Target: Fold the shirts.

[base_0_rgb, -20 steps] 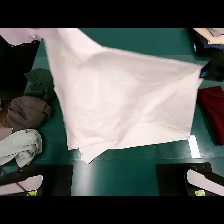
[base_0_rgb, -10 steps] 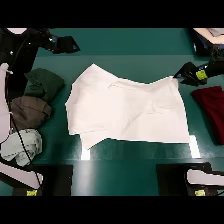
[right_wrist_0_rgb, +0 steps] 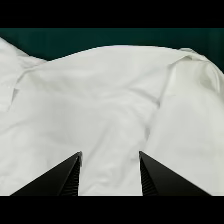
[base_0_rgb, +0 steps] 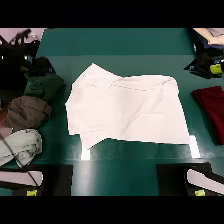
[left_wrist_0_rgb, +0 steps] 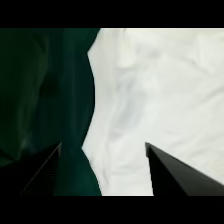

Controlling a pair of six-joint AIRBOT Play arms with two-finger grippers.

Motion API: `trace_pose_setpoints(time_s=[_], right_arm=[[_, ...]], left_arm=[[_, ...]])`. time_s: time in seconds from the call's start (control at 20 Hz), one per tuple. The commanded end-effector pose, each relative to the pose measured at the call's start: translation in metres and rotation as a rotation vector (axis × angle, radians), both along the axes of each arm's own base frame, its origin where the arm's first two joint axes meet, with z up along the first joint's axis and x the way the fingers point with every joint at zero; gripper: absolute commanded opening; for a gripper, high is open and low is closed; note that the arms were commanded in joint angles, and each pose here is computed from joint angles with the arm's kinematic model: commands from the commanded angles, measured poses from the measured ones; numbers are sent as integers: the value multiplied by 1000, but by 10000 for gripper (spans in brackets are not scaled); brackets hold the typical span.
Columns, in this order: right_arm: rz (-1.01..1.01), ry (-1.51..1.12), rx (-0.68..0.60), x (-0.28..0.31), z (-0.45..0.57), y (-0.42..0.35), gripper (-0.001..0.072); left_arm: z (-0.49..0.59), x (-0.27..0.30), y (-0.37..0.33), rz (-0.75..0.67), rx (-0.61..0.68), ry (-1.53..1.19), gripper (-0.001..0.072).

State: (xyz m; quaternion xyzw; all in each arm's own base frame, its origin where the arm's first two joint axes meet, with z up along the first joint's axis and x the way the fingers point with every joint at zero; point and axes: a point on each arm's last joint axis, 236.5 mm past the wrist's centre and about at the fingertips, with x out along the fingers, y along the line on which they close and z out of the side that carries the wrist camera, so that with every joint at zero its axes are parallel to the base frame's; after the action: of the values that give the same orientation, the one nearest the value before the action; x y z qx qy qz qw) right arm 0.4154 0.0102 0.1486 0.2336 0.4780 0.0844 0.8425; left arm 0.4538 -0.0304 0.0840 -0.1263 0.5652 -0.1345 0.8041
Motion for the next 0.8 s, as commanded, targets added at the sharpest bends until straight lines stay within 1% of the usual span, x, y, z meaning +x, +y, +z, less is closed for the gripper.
trace_pose_setpoints(time_s=[0.0,0.1,0.15,0.25,0.3,0.45,0.75], right_arm=[[12,-48,-17,-15,24,4,409],[12,-61,-20,-17,29,5,409],[13,-62,-18,-18,30,6,409],[17,-55,-17,-20,29,6,408],[21,-48,-16,-21,28,7,408],[32,-28,-13,-26,26,9,408],[41,-13,-11,-29,24,10,408]], left_arm=[[-46,-73,-10,-14,-44,84,619],[-77,-125,-27,5,-92,120,621],[-89,-149,-40,9,-141,126,620],[-102,-181,-66,19,-250,123,620],[-109,-192,-73,34,-285,135,620],[-144,-221,-73,68,-276,216,620],[-159,-228,-72,97,-269,232,620]])
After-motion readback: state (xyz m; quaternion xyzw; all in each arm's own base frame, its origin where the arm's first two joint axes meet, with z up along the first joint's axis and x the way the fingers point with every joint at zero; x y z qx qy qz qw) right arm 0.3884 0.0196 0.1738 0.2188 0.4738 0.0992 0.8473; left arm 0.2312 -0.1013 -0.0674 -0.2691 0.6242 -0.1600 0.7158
